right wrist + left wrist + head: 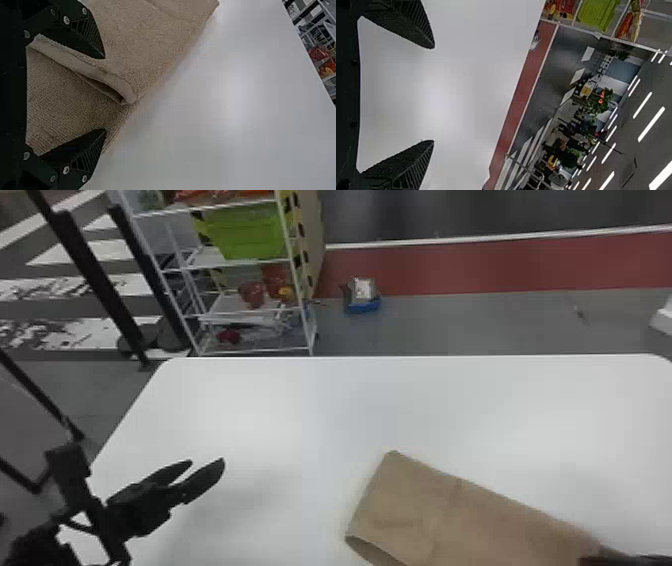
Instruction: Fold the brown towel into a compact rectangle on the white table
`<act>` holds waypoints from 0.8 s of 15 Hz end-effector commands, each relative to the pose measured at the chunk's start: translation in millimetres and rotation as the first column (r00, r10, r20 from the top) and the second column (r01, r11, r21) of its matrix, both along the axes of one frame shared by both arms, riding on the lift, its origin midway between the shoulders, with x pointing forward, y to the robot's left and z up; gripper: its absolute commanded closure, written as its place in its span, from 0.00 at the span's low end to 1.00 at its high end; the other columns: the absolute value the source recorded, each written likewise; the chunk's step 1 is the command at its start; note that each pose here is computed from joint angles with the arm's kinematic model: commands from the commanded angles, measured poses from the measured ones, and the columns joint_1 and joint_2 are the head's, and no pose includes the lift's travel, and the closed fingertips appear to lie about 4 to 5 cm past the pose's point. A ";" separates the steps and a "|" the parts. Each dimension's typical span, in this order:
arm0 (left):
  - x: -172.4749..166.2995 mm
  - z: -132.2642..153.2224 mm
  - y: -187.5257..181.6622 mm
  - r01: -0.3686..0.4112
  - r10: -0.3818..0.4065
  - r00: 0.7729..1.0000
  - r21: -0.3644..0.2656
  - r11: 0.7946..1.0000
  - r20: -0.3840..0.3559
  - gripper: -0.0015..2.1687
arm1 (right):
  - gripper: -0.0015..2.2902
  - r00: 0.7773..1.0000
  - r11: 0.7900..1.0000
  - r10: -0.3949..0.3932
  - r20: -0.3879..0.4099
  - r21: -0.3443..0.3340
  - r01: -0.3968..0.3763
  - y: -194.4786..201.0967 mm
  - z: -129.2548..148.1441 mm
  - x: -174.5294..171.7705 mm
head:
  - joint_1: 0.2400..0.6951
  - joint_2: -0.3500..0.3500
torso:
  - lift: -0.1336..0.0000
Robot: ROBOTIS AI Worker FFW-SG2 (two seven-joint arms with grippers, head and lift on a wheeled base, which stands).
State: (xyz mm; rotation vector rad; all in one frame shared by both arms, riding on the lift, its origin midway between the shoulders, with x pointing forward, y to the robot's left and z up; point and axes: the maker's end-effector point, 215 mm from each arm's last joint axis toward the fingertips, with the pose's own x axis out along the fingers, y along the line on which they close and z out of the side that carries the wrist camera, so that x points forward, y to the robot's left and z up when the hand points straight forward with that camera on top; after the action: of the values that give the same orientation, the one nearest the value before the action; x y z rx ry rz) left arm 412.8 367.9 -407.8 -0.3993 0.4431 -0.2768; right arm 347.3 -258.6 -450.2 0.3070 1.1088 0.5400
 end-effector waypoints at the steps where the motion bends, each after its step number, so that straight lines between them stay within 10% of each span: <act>1: -0.2 -0.6 -0.5 -0.001 0.001 1.000 -0.001 1.000 0.000 0.01 | 0.11 1.000 0.999 -0.012 -0.013 -0.040 0.011 -5.2 -5.0 22.6 | 1.00 0.74 | 0.07; 12: 2.1 -5.1 4.3 -0.018 0.018 1.000 0.000 1.000 -0.006 0.01 | 0.11 1.000 0.981 -0.026 -0.012 -0.192 0.023 9.3 7.3 149.8 | 1.00 0.70 | 0.07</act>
State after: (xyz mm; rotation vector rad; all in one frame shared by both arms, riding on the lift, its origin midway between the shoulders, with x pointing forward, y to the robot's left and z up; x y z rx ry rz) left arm 414.2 372.6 -411.4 -0.3996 0.4448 -0.2599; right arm 486.5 -254.3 -448.8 0.1570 1.1573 0.4160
